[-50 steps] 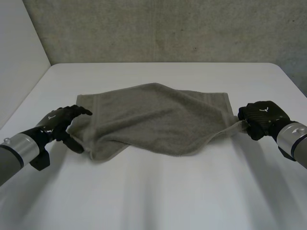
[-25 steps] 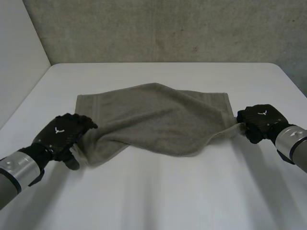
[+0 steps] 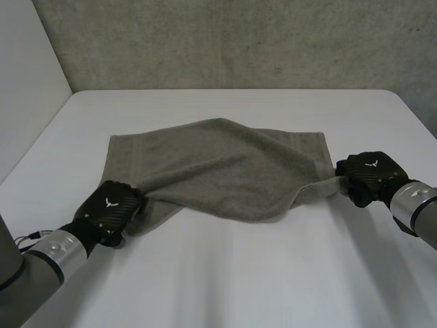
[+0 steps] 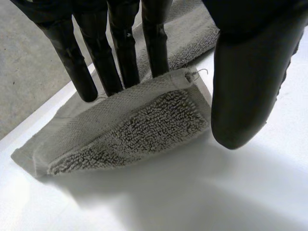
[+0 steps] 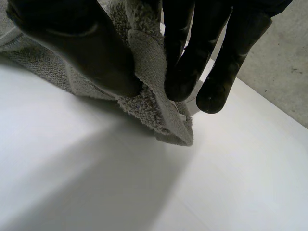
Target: Fold the towel.
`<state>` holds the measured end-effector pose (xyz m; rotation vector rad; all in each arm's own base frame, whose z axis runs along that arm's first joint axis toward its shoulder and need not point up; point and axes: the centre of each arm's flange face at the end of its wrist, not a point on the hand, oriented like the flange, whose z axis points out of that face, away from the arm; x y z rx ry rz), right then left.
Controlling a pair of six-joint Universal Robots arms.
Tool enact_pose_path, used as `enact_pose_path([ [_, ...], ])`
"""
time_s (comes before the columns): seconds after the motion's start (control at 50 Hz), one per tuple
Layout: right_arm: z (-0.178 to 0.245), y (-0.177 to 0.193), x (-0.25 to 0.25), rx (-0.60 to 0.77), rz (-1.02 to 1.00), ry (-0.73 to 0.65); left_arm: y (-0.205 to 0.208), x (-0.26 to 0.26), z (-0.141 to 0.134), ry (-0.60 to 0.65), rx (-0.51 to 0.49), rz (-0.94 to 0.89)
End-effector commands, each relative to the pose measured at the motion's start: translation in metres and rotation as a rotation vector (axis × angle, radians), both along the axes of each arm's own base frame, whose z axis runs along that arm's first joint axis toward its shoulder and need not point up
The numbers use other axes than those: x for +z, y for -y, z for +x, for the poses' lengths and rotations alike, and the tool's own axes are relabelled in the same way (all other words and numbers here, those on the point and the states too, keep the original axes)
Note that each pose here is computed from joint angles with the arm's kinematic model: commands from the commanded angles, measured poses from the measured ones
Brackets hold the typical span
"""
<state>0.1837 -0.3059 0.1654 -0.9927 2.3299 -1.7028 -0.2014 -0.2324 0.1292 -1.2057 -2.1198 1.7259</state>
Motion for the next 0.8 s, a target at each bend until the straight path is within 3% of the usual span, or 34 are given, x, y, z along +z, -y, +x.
enact_pose_path([
  [0.02, -0.001, 0.0, 0.0, -0.005, 0.0, -0.002, 0.009, -0.01, -0.004, 0.024, 0.037, -0.033],
  [0.42, -0.003, -0.005, 0.007, -0.006, 0.064, -0.007, 0.033, -0.009, 0.005, 0.093, 0.067, -0.101],
  [0.8, -0.003, -0.007, 0.016, -0.015, 0.047, -0.004, 0.019, -0.014, 0.001, 0.085, 0.052, -0.043],
])
